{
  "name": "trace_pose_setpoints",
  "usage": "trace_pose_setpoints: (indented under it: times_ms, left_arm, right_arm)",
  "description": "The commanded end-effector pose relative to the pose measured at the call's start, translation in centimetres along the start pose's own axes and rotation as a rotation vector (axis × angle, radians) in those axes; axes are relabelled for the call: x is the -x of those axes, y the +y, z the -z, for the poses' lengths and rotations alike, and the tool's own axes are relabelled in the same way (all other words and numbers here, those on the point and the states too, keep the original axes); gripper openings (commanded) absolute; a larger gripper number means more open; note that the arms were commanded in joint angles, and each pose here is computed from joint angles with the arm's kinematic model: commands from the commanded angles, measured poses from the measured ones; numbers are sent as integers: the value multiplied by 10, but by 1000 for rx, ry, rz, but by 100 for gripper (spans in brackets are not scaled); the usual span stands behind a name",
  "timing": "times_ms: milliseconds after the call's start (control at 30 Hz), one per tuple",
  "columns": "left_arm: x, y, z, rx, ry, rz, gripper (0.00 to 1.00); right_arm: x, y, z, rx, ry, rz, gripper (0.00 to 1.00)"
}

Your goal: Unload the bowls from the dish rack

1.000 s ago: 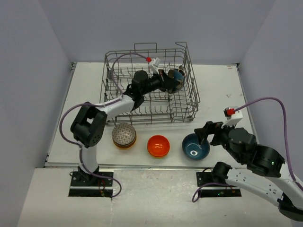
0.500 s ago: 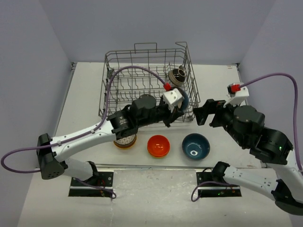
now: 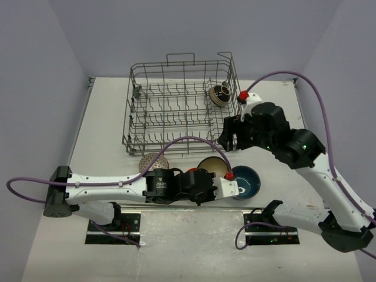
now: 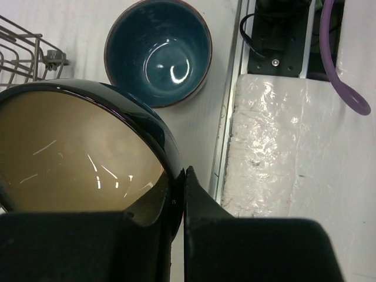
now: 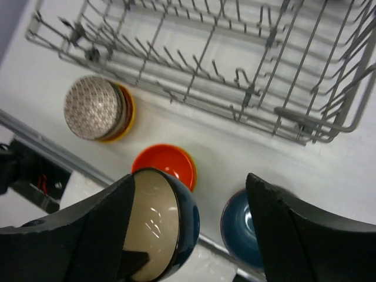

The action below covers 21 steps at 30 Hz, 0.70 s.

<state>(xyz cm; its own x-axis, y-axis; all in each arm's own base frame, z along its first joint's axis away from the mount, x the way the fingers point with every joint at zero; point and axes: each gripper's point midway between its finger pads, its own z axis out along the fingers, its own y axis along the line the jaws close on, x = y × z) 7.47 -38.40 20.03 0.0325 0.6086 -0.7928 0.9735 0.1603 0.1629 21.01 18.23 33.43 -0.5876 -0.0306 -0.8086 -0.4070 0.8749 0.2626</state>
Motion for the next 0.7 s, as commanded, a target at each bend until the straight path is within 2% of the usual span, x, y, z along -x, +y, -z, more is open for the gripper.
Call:
trace_pose_setpoints:
  times_ms: [0,167,267,300,367,467,500,600,667]
  left_arm:
    - [41,27,22,114,-121,-67,0]
    - [38,28,20,110,-67,-98,0]
    - [41,28,19,109,-58,-114,0]
    - [41,29,18,110,-55,-119,0]
    - [44,29,19,110,-62,-122,0]
    - [46,27,20,96,-69,-128,0]
    - [46,27,19,93,-68,-131,0]
    - [48,29,18,104,-67,-135,0]
    - [50,30,17,110,-66,-138,0]
  right_arm:
    - [-47,-1,-6,27,204,51,74]
    - [-95,1,-8,30,372,103,67]
    - [-112,-5,-12,-18,423,130,63]
    - [-117,-7,-13,-27,439,134,57]
    - [-122,-9,-16,-39,454,134,54]
    - [-125,-13,-22,-61,451,138,42]
    - [-124,-14,-23,-66,445,133,29]
    - [-122,-14,-25,-73,431,129,3]
    - [-120,-16,-26,-84,420,128,0]
